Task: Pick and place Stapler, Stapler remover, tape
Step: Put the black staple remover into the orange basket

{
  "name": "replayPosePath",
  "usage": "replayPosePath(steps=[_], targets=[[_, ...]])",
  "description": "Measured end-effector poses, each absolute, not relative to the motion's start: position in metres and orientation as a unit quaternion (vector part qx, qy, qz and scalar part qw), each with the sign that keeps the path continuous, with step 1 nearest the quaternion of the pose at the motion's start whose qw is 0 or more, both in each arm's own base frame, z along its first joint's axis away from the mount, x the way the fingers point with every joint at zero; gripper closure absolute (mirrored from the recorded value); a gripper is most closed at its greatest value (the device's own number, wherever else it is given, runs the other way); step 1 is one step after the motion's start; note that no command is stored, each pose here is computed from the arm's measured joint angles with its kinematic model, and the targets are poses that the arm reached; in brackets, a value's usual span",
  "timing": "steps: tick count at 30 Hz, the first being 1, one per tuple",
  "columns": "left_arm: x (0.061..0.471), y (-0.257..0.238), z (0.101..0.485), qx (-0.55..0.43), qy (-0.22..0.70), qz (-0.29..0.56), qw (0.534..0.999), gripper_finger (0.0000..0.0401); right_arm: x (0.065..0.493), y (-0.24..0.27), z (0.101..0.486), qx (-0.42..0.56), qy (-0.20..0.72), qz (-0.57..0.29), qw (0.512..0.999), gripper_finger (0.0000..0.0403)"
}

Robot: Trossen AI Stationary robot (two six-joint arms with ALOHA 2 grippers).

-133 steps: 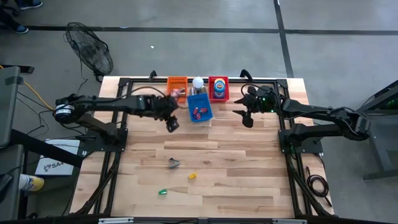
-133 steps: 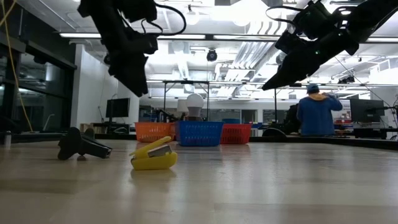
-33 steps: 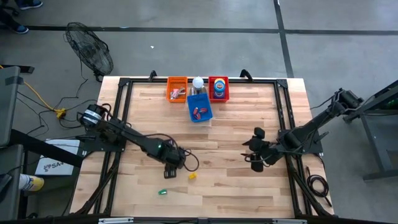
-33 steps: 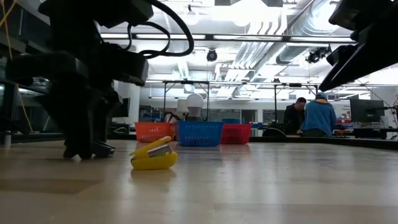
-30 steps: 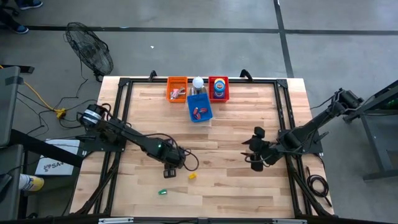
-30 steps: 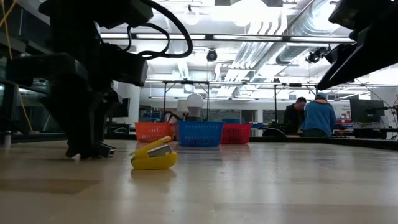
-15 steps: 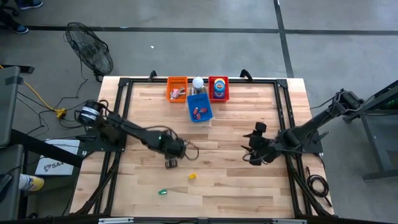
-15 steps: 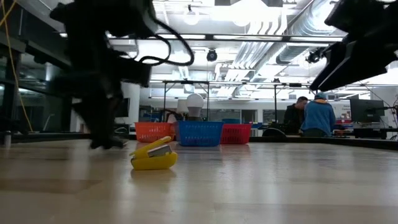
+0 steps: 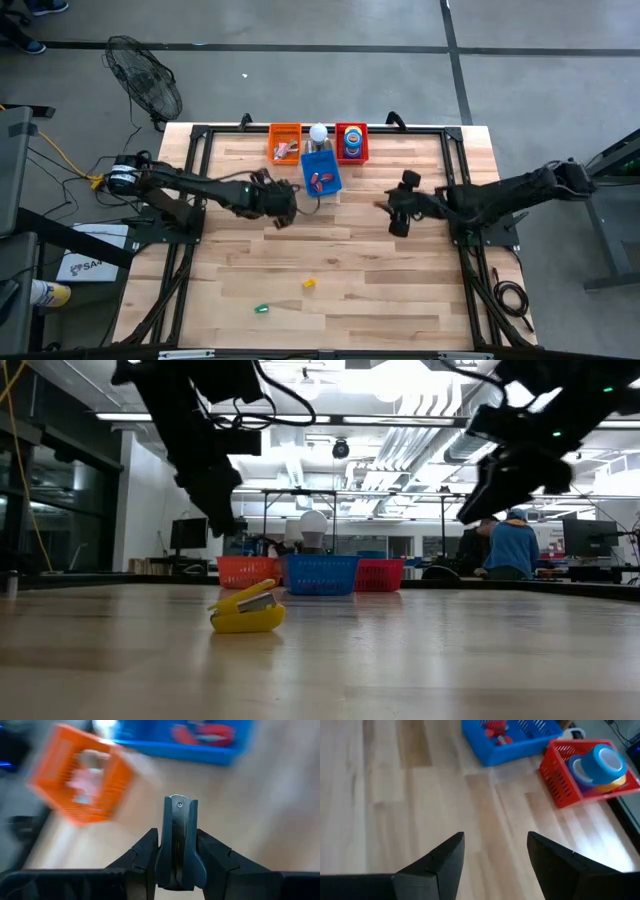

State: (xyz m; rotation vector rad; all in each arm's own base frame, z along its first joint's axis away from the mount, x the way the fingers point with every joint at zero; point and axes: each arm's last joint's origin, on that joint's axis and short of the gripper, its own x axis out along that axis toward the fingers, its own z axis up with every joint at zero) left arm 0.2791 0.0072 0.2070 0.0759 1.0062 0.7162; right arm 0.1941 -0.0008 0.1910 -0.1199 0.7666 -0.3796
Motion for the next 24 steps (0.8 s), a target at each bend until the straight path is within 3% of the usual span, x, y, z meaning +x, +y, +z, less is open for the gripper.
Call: replayPosePath(steps=[4,12,24], targets=[[0.279,0.04,0.21,0.048,0.46,0.389,0.797,0.0305,0.199,-0.023,0.196,-0.052,0.348,-0.173,0.92,0.0195],[0.282,0.111,0.222,0.024,0.396,0.431,0.81,0.0305,0.197,-0.059,0.201,-0.046,0.324,-0.174,0.929,0.0195],[0.252,0.202,0.21,-0.144,0.335,0.454,0.813,0.0305,0.185,-0.097,0.206,-0.038,0.301,-0.197,0.932,0.0195]])
